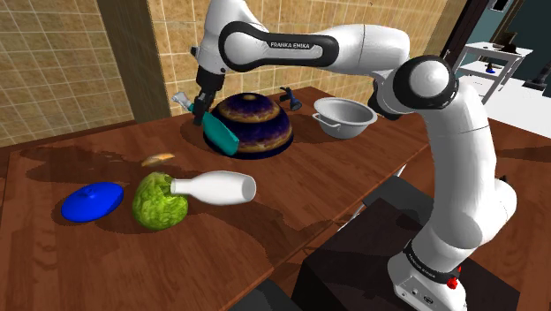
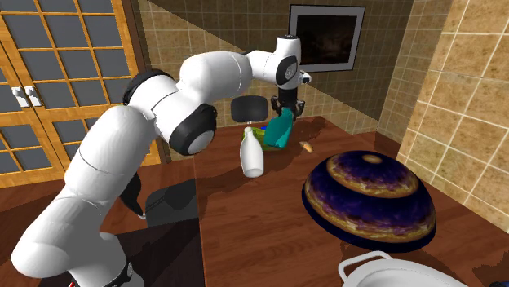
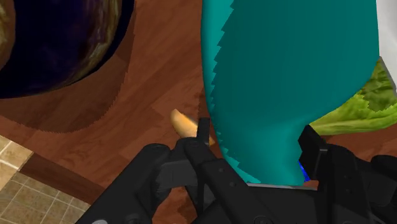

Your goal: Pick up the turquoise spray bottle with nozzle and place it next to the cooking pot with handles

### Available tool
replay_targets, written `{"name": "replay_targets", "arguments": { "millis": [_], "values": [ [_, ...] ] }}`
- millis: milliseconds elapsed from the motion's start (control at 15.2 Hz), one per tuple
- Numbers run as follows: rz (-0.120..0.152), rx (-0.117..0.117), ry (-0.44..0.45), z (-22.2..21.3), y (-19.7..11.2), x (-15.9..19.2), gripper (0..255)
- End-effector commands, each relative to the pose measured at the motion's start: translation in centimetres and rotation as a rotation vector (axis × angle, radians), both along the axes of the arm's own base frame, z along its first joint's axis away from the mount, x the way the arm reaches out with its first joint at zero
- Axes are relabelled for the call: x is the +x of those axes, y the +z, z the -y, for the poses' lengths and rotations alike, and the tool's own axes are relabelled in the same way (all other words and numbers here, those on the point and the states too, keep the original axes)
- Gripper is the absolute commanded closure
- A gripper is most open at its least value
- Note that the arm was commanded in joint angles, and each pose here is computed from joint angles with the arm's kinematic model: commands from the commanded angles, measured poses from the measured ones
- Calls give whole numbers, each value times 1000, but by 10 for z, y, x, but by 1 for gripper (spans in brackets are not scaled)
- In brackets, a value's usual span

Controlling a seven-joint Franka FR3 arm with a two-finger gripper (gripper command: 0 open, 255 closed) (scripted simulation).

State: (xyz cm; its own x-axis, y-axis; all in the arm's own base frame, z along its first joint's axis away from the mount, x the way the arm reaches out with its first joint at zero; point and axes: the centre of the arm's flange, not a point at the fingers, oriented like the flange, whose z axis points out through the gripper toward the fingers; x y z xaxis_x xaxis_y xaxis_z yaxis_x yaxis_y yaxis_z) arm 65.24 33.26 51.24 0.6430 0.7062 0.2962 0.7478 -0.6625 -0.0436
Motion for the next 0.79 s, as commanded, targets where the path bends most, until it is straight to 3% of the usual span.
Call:
{"name": "replay_targets", "arguments": {
  "millis": [0,726],
  "values": [
    [0,-2,0,26,-1,-11,255],
    [0,-2,0,153,-1,-80,255]
  ]
}}
